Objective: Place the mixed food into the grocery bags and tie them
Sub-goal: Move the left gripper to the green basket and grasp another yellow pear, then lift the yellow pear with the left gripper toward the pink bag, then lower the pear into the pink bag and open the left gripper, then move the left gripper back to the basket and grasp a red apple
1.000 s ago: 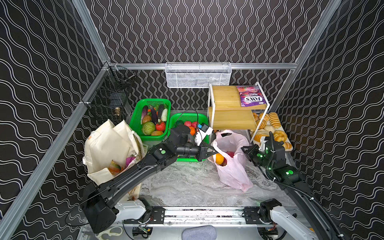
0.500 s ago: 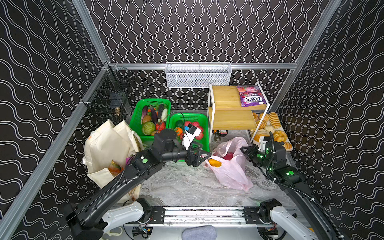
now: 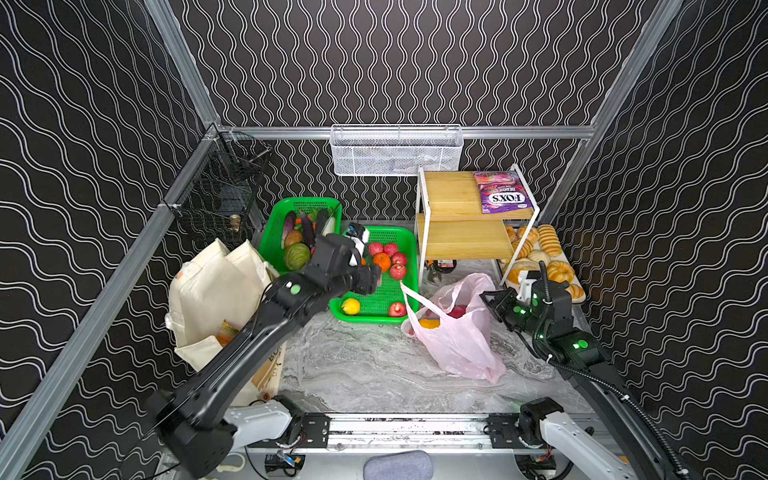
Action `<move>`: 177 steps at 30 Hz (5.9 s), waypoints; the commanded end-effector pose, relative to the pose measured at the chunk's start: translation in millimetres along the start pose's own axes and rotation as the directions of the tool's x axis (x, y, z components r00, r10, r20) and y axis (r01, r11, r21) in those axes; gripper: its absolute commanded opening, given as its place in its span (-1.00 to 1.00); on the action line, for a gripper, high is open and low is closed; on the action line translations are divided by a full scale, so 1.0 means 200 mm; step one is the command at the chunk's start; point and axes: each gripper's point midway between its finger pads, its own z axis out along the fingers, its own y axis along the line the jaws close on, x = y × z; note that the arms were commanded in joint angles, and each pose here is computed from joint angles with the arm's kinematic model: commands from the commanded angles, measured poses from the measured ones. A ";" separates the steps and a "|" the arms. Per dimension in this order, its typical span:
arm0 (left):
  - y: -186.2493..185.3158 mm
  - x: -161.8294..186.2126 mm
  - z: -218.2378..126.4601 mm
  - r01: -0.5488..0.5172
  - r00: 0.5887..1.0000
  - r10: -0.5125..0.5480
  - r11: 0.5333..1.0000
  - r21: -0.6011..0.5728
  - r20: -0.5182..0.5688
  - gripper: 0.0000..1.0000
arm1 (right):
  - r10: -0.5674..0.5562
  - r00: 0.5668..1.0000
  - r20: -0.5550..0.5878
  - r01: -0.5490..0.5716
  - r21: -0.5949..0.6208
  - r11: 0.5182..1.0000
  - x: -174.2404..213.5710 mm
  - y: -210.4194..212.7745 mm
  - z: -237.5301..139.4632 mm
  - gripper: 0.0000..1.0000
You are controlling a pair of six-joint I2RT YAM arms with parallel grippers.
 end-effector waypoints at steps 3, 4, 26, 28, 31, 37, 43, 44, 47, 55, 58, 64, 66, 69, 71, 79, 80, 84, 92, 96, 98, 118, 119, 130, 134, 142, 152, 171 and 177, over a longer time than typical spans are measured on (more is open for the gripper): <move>0.12 0.32 0.28 0.075 0.950 -0.088 0.996 -0.054 -0.299 0.42 | -0.015 1.000 0.020 0.017 -0.056 0.998 -0.03 0.07 -0.01 -0.88; 0.14 0.36 0.32 0.054 0.932 -0.078 0.996 -0.075 -0.353 0.40 | -0.017 1.000 0.015 0.018 -0.064 0.998 -0.03 0.08 -0.01 -0.88; 0.41 0.81 0.76 -0.264 0.689 0.045 0.945 -0.192 -0.723 0.49 | -0.050 0.998 -0.042 0.044 -0.115 0.992 0.01 0.14 0.03 -0.87; 0.40 0.83 0.76 -0.256 0.690 0.051 0.950 -0.178 -0.722 0.31 | -0.038 0.998 -0.048 0.032 -0.108 0.994 0.01 0.12 0.05 -0.88; 0.40 0.79 0.72 -0.259 0.696 0.044 0.946 -0.194 -0.716 -0.14 | -0.021 0.999 -0.048 0.016 -0.100 0.995 0.02 0.10 0.06 -0.88; 0.30 0.56 0.58 -0.151 0.828 0.029 0.974 -0.171 -0.560 -0.20 | -0.047 0.994 -0.099 0.033 -0.143 0.989 0.07 0.11 0.07 -0.88; 0.12 0.28 0.30 -0.007 0.936 -0.012 0.999 -0.051 -0.351 -0.12 | -0.065 0.994 -0.090 0.044 -0.223 0.974 0.07 0.21 0.00 -0.89; 0.06 0.25 0.27 0.031 0.946 -0.029 1.000 0.003 -0.323 -0.11 | -0.077 0.992 -0.099 0.051 -0.239 0.970 0.07 0.24 -0.02 -0.89; -0.06 0.20 0.17 0.112 0.953 -0.077 0.988 0.106 -0.293 -0.18 | -0.109 0.984 -0.138 0.076 -0.226 0.971 0.10 0.24 -0.02 -0.89; -0.20 0.37 -0.02 0.164 0.940 -0.058 0.941 0.297 -0.337 -0.12 | -0.117 0.976 -0.184 0.054 -0.320 0.946 0.16 0.27 -0.02 -0.89; -0.28 0.44 0.01 0.198 0.933 -0.044 0.892 0.406 -0.358 -0.13 | -0.074 0.985 -0.156 0.023 -0.306 0.952 0.14 0.25 -0.02 -0.89; -0.40 0.46 0.04 0.231 0.938 -0.035 0.805 0.547 -0.345 -0.09 | -0.051 0.990 -0.134 0.007 -0.309 0.951 0.10 0.28 -0.03 -0.89; -0.44 0.45 0.06 0.247 0.938 -0.044 0.783 0.571 -0.345 -0.09 | -0.046 0.989 -0.139 0.003 -0.294 0.956 0.10 0.27 -0.01 -0.90; -0.52 0.47 0.09 0.252 0.931 -0.020 0.756 0.604 -0.364 -0.10 | -0.045 0.987 -0.157 -0.003 -0.294 0.956 0.11 0.28 0.00 -0.90; -0.56 0.50 0.11 0.243 0.926 0.011 0.749 0.616 -0.378 -0.09 | -0.057 0.985 -0.165 0.005 -0.304 0.953 0.11 0.30 0.00 -0.89; -0.77 0.53 0.19 0.245 0.922 0.056 0.682 0.689 -0.384 -0.08 | -0.057 0.986 -0.159 -0.001 -0.343 0.939 0.11 0.32 -0.02 -0.89; -0.79 0.52 0.19 0.249 0.926 0.049 0.669 0.700 -0.375 -0.08 | -0.060 0.985 -0.162 0.000 -0.348 0.937 0.12 0.32 -0.02 -0.89; -0.90 0.52 0.20 0.257 0.924 0.063 0.626 0.736 -0.376 -0.08 | -0.068 0.984 -0.165 0.006 -0.353 0.936 0.13 0.31 -0.01 -0.89; -1.00 0.56 0.20 0.274 0.926 0.046 0.600 0.752 -0.375 -0.01 | -0.053 0.985 -0.166 -0.018 -0.400 0.917 0.11 0.37 0.00 -0.88; -1.02 0.50 0.22 0.304 0.937 -0.030 0.564 0.768 -0.348 0.03 | -0.028 0.987 -0.160 -0.038 -0.392 0.919 0.10 0.36 0.00 -0.88; -1.02 0.47 0.22 0.298 0.944 -0.050 0.561 0.772 -0.327 0.05 | -0.004 0.989 -0.147 -0.052 -0.378 0.924 0.09 0.33 0.02 -0.88; -0.94 0.56 0.17 0.306 0.930 -0.030 0.617 0.725 -0.367 0.14 | 0.069 0.980 -0.187 -0.151 -0.469 0.870 0.09 0.39 0.02 -0.87; -0.94 0.58 0.15 0.322 0.921 -0.025 0.607 0.727 -0.388 0.14 | 0.071 0.981 -0.182 -0.151 -0.470 0.870 0.08 0.40 0.02 -0.87; -1.05 0.42 0.22 0.358 0.930 -0.123 0.520 0.776 -0.347 0.25 | 0.041 0.979 -0.200 -0.137 -0.492 0.860 0.07 0.47 0.00 -0.87; -1.05 0.39 0.25 0.332 0.938 -0.113 0.557 0.761 -0.326 0.49 | 0.076 0.988 -0.137 -0.131 -0.461 0.878 0.03 0.43 -0.02 -0.87; -0.94 0.39 0.21 0.268 0.959 -0.117 0.670 0.693 -0.257 0.69 | 0.147 0.984 -0.096 -0.174 -0.420 0.891 0.02 0.33 0.00 -0.87; -0.62 0.26 -0.01 0.082 0.996 -0.090 0.870 0.487 -0.006 0.73 | 0.202 0.979 -0.027 -0.199 -0.357 0.913 -0.03 0.23 0.02 -0.87; -0.11 0.34 0.22 0.137 0.969 -0.099 0.978 0.157 -0.224 0.43 | 0.153 0.988 -0.006 -0.147 -0.308 0.940 0.00 0.17 0.01 -0.87; -0.10 0.46 0.46 0.106 0.899 -0.050 0.989 0.104 -0.434 0.55 | 0.132 0.991 -0.025 -0.134 -0.303 0.944 0.01 0.19 0.03 -0.87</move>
